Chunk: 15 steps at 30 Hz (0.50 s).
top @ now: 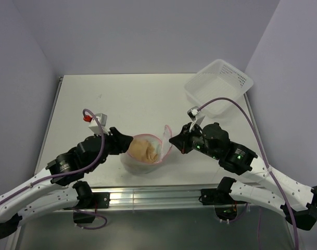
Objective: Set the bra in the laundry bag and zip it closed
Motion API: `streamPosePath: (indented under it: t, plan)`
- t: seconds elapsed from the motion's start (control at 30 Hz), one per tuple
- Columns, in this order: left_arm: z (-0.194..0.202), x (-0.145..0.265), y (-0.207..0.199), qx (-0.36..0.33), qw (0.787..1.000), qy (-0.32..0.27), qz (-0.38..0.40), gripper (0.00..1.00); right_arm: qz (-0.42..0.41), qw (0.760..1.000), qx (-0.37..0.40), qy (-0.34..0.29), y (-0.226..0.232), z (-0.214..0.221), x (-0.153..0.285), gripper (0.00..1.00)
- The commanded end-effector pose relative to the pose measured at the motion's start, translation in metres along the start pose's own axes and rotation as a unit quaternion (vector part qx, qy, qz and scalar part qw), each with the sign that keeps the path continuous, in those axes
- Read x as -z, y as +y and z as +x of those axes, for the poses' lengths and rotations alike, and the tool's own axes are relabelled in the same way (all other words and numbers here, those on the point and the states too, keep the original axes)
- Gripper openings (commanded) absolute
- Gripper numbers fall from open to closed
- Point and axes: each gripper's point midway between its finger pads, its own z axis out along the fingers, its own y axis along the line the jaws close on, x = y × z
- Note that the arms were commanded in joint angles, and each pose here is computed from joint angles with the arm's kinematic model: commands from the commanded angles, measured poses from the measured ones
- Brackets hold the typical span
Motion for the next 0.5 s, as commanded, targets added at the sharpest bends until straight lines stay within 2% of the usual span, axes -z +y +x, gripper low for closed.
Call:
streamPosePath:
  t: [0.0, 0.1, 0.2, 0.27, 0.33, 0.37, 0.47]
  plan:
    - [0.038, -0.005, 0.040, -0.011, 0.996, 0.054, -0.065, 0.53, -0.001, 0.999, 0.016, -0.030, 0.007, -0.024, 0.011, 0.00]
    - [0.048, -0.007, 0.045, -0.006, 0.996, 0.061, -0.067, 0.57, 0.003, 0.999, 0.019, -0.028, 0.006, -0.025, 0.011, 0.00]
    - [0.049, -0.013, 0.047, -0.007, 0.996, 0.053, -0.067, 0.55, -0.003, 0.999, 0.021, -0.025, 0.008, -0.025, 0.012, 0.00]
    - [0.050, -0.018, 0.040, -0.010, 0.997, 0.058, -0.054, 0.49, -0.002, 0.999, 0.025, -0.025, 0.009, -0.028, 0.012, 0.00]
    - [0.055, -0.023, 0.045, -0.021, 0.995, 0.069, -0.074, 0.35, 0.001, 0.999, 0.029, -0.025, 0.010, -0.032, 0.014, 0.00]
    - [0.058, -0.024, 0.054, -0.029, 0.993, 0.071, -0.095, 0.32, 0.001, 0.999, 0.033, -0.026, 0.010, -0.034, 0.016, 0.00]
    - [0.065, -0.030, 0.059, -0.031, 0.992, 0.072, -0.101, 0.10, 0.008, 0.999, 0.038, -0.027, 0.011, -0.041, 0.021, 0.00]
